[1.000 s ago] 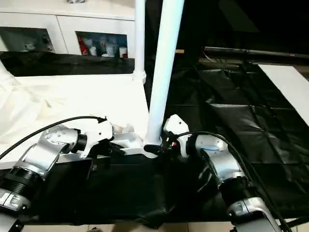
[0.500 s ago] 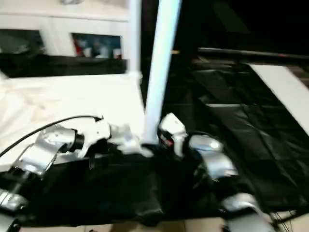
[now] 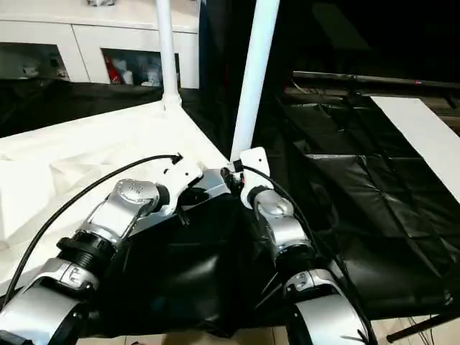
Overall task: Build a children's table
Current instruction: Rotate leg to tighten
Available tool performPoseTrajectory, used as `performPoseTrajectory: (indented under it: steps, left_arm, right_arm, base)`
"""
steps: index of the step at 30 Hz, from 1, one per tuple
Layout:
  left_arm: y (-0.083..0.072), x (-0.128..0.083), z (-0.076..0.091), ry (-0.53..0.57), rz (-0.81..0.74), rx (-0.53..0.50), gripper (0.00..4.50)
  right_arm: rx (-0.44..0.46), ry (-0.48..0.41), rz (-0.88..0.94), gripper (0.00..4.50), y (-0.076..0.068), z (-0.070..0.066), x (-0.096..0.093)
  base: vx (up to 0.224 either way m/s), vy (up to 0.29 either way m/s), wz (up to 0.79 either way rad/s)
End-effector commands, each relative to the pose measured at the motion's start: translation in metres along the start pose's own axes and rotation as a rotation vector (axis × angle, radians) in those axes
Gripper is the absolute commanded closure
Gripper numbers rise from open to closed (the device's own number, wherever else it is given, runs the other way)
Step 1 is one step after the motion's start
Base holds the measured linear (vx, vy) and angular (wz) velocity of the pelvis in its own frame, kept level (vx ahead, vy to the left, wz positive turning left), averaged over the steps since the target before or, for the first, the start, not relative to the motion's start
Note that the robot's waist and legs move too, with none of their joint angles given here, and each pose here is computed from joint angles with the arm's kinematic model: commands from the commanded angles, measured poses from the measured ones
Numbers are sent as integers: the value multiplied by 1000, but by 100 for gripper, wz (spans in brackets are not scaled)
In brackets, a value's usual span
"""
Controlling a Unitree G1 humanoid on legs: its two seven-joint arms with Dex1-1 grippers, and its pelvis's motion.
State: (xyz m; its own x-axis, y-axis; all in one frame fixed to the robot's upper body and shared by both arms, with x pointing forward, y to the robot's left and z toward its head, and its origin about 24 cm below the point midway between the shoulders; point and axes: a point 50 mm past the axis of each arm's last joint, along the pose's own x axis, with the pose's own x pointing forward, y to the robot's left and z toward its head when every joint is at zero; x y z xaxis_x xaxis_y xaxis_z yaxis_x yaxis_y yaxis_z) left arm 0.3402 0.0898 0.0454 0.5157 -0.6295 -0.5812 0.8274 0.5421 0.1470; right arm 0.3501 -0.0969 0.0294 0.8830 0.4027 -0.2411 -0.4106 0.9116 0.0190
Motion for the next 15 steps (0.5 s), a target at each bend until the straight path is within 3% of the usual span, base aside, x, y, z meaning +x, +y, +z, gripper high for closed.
performPoseTrajectory:
  steps: [1,7,10,12,15]
  left_arm:
    - [-13,5,-34,129,-61,-21,450]
    - [-13,-3,-36,118,-152,26,450]
    - [-12,-13,-36,95,-241,121,450]
    - [-12,-19,-37,85,-285,94,450]
    - [-17,-34,-38,53,-424,133,450]
  right_arm:
    - [15,-54,210,115,23,6,0]
    - [-84,-56,350,67,9,14,-12]
    - [-221,-15,499,67,-8,11,-32]
    - [-257,4,548,67,-16,11,-40]
    - [-282,23,620,67,-25,11,-51]
  base:
    - [0,0,0]
    - [0,0,0]
    - [0,0,0]
    - [0,0,0]
    - [0,0,0]
